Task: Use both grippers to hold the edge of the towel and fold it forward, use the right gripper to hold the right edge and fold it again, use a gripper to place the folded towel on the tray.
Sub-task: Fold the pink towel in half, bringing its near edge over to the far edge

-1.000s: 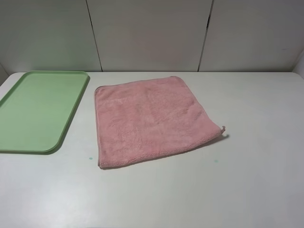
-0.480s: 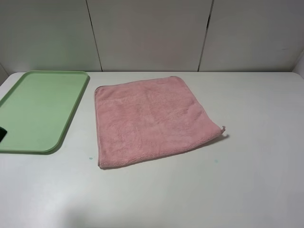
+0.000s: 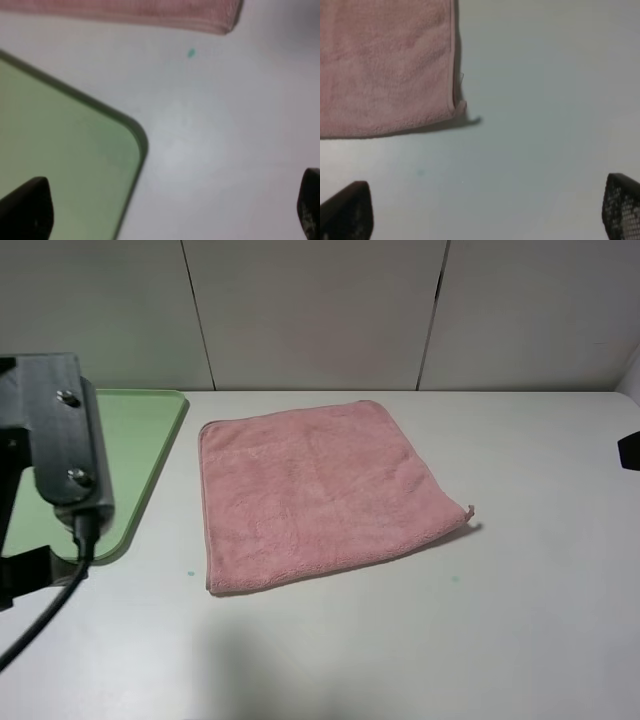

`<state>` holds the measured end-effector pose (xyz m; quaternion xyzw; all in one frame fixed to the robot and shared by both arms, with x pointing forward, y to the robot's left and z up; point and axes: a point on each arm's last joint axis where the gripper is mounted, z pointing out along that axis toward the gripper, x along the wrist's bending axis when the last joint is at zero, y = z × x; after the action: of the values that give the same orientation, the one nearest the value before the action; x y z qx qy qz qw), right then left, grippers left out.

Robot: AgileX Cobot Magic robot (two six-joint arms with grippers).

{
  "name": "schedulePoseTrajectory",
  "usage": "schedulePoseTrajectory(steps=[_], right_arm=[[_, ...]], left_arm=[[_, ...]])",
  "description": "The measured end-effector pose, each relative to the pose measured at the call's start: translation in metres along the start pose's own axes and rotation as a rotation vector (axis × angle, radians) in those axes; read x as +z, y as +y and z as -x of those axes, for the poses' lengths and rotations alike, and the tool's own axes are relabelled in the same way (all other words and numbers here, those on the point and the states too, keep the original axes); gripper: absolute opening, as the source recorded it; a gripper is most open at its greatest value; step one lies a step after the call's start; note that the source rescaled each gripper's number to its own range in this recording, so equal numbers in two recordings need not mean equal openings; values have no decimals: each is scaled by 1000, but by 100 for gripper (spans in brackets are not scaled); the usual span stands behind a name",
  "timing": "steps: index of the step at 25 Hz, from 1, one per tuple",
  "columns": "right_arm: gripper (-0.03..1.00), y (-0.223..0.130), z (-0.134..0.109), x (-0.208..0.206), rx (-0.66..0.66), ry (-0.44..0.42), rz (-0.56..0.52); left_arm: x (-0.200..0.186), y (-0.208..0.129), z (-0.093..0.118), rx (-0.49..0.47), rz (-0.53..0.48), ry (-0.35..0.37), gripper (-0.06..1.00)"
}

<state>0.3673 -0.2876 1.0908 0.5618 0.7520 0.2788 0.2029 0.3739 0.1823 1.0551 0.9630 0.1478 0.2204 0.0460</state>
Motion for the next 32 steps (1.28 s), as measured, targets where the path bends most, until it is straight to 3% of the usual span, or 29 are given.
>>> schedulePoseTrajectory(steps=[13, 22, 27, 32], right_arm=[[100, 0, 0, 0, -1, 0, -1], [100, 0, 0, 0, -1, 0, -1], [100, 0, 0, 0, -1, 0, -1], [100, 0, 0, 0, -1, 0, -1]], left_arm=[[76, 62, 17, 158, 44, -60, 97], [128, 82, 33, 251, 16, -125, 96], [143, 92, 37, 286, 57, -131, 96], [161, 94, 40, 367, 15, -123, 96]])
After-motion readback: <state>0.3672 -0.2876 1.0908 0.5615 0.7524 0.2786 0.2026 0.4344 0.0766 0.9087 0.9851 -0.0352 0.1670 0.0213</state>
